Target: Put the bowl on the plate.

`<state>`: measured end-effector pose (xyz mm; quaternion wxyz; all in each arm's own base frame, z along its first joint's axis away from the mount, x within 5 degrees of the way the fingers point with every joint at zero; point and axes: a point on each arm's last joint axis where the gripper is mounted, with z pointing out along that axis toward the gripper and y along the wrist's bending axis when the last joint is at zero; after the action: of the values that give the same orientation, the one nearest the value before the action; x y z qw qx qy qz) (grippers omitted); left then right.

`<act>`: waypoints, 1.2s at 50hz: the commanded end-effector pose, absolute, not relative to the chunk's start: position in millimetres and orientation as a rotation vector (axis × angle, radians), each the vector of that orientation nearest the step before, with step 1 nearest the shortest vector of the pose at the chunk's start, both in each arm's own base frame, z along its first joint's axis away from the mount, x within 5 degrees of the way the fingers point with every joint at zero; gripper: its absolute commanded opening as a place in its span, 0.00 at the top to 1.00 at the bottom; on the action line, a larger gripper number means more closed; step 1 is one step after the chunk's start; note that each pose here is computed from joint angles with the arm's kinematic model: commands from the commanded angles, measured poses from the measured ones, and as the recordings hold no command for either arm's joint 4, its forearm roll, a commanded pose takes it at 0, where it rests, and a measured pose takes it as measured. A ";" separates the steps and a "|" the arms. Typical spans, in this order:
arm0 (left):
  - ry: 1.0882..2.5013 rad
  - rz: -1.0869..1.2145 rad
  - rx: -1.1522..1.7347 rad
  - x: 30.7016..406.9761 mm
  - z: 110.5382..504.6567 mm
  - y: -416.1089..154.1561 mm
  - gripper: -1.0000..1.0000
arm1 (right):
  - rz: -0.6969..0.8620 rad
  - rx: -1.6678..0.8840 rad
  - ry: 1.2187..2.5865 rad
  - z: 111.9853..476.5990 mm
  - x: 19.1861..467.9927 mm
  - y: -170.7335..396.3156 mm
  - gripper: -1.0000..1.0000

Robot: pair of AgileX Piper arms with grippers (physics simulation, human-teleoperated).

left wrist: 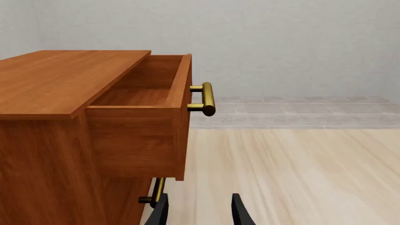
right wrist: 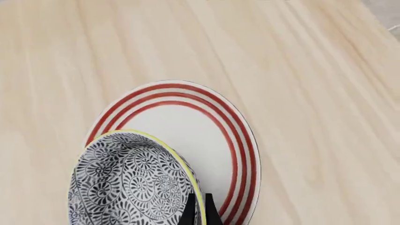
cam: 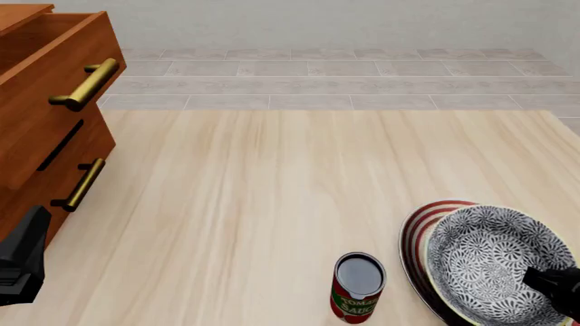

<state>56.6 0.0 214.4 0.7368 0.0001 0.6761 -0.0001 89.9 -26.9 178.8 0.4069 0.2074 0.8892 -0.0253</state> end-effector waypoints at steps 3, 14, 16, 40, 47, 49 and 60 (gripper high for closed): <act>1.485 0.000 0.000 56.6 214.4 0.0 0.00 | -0.076 0.548 2.229 179.9 94.6 -30.8 1.00; 1.485 0.000 0.000 56.6 214.4 0.0 0.00 | -0.084 0.559 2.226 179.1 94.5 -32.0 1.00; 1.485 0.000 0.000 56.6 214.4 0.0 0.00 | -0.090 0.558 2.226 179.8 95.9 -33.1 0.00; 1.485 0.000 0.000 56.6 214.4 0.0 0.00 | -0.117 0.562 2.212 187.0 100.9 -38.0 0.00; 1.485 0.000 0.000 56.6 214.4 0.0 0.00 | -0.131 0.561 2.204 191.9 102.0 -39.9 0.00; 1.485 0.000 0.000 56.6 214.4 0.0 0.00 | -0.137 0.560 2.199 194.9 102.5 -40.7 0.00; 1.485 0.000 0.000 56.6 214.4 0.0 0.00 | -0.164 0.539 2.187 206.0 100.4 -41.7 0.00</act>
<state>56.6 0.0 214.4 0.7368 0.0001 0.6761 -0.0001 101.0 -40.2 196.8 0.4219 0.2217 0.8773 -0.0557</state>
